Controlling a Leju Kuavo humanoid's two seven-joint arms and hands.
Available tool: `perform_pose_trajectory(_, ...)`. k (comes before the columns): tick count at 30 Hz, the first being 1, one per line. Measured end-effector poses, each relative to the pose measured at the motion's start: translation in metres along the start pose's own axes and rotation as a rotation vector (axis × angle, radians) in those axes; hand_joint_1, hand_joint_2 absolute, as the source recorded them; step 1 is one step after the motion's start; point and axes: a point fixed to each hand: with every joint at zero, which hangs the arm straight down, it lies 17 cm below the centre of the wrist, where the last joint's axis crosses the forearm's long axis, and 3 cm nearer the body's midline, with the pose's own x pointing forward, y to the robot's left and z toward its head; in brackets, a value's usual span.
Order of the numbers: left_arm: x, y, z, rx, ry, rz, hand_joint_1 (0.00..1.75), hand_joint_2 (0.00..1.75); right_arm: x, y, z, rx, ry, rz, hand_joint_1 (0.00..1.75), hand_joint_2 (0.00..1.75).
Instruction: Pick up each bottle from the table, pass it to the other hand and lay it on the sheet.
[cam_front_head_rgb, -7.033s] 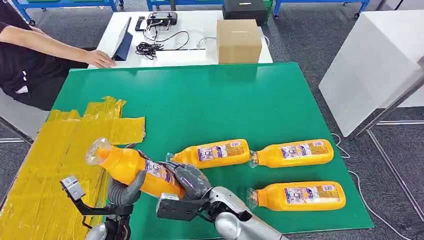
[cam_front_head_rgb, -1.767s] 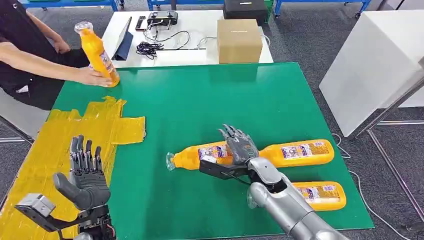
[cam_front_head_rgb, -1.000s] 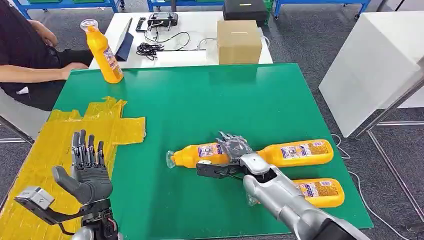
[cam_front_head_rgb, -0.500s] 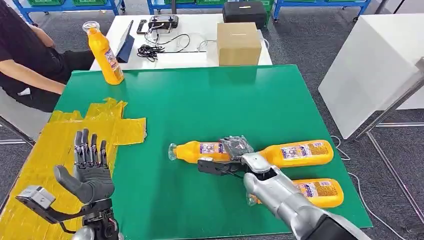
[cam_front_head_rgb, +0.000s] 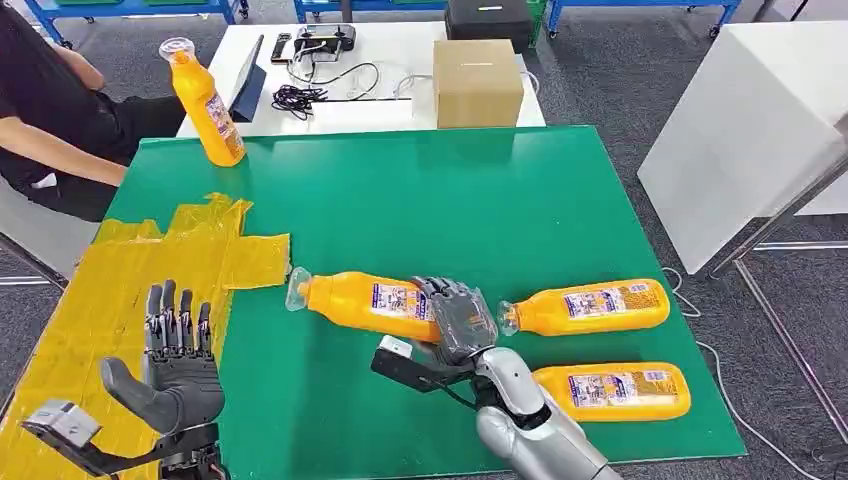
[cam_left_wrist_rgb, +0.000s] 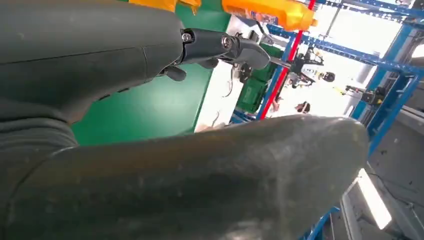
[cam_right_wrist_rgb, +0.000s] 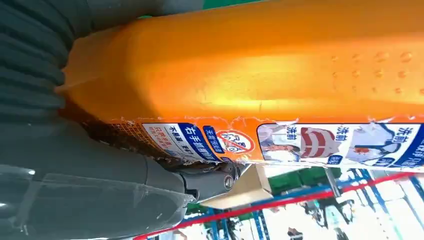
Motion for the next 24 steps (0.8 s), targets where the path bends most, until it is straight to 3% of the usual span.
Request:
perform_pose_trajectory(3,0.001,0.001,0.000,0.003,-0.002,0.000,0.00,0.00,0.003,-0.006,0.001,-0.015,-0.007,-0.008,1.75,1.75)
perform_pose_trajectory(4,0.001,0.001,0.000,0.003,-0.002,0.000,0.00,1.75,0.003,-0.007,0.002,-0.018,-0.007,-0.010,1.75,1.75)
perform_pose_trajectory(8,0.001,0.002,0.000,0.005,0.000,-0.001,0.00,1.75,0.006,-0.012,0.004,-0.037,-0.023,-0.014,1.75,1.75)
perform_pose_trajectory(17,-0.004,0.005,0.017,-0.023,0.039,0.090,0.00,1.75,0.061,-0.041,0.034,-0.174,-0.204,-0.119,1.75,1.75)
perform_pose_trajectory(24,-0.015,-0.015,0.022,-0.082,0.082,0.143,0.00,1.75,0.088,-0.048,0.026,-0.188,-0.237,-0.200,1.75,1.75)
